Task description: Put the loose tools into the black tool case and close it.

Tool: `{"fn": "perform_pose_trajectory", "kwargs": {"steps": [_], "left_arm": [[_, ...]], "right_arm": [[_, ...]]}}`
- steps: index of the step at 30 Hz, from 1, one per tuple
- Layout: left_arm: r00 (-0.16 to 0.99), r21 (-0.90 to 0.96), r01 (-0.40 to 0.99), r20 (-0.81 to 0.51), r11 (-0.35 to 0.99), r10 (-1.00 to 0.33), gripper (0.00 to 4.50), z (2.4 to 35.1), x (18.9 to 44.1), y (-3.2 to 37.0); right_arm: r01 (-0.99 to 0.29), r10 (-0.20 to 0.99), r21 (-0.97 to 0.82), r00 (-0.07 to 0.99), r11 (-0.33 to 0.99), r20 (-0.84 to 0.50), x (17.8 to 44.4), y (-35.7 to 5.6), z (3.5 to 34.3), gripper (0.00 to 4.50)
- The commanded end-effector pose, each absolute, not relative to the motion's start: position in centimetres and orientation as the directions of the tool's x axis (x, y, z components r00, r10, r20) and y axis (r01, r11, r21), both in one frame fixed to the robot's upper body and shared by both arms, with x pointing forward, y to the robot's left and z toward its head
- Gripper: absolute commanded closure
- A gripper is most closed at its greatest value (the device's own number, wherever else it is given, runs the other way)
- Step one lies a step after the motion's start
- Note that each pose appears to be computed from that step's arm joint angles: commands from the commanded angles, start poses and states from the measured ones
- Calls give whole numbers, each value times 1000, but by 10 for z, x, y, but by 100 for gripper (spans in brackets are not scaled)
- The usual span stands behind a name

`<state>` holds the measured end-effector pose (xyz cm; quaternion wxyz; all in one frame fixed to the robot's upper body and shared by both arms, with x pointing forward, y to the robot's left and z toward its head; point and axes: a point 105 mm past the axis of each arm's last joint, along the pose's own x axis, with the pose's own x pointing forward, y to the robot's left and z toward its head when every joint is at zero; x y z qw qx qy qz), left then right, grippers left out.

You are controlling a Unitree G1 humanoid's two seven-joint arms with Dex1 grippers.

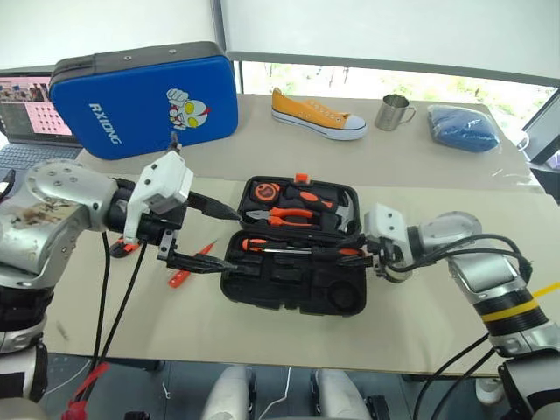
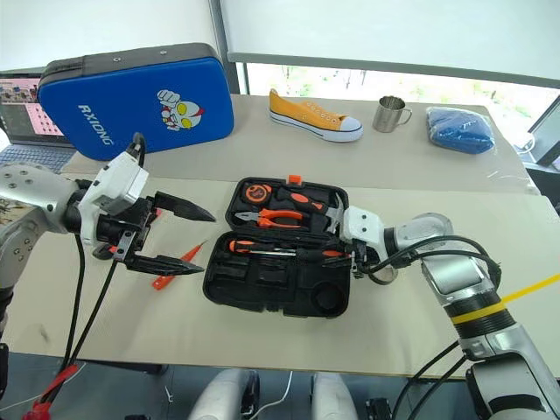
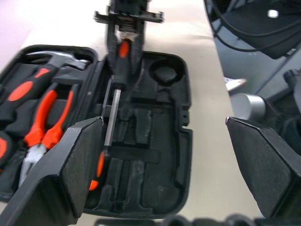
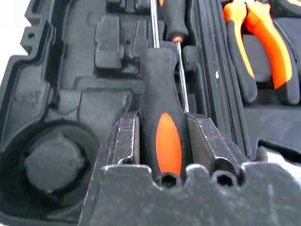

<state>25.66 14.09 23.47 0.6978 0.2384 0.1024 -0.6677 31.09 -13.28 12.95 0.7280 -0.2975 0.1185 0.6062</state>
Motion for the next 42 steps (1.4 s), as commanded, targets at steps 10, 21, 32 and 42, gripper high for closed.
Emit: {"fn": "perform_pose_trajectory", "kwargs": {"steps": [10, 21, 32, 42], "left_arm": [[98, 249, 968, -436, -16, -894, 0, 242, 253, 133], [89, 260, 965, -431, -29, -898, 0, 244, 256, 130], [90, 270, 962, -451, -40, -888, 0, 240, 260, 131], [98, 272, 962, -461, -35, -882, 0, 236, 259, 132]], "right_arm": [[-944, 818, -301, 277, 135, -504, 308, -118, 130, 228], [-938, 880, -288, 297, 195, -372, 303, -110, 186, 58], [-942, 862, -250, 311, 223, -401, 320, -94, 153, 397], [-955, 821, -214, 286, 205, -494, 318, -86, 115, 448]]}}
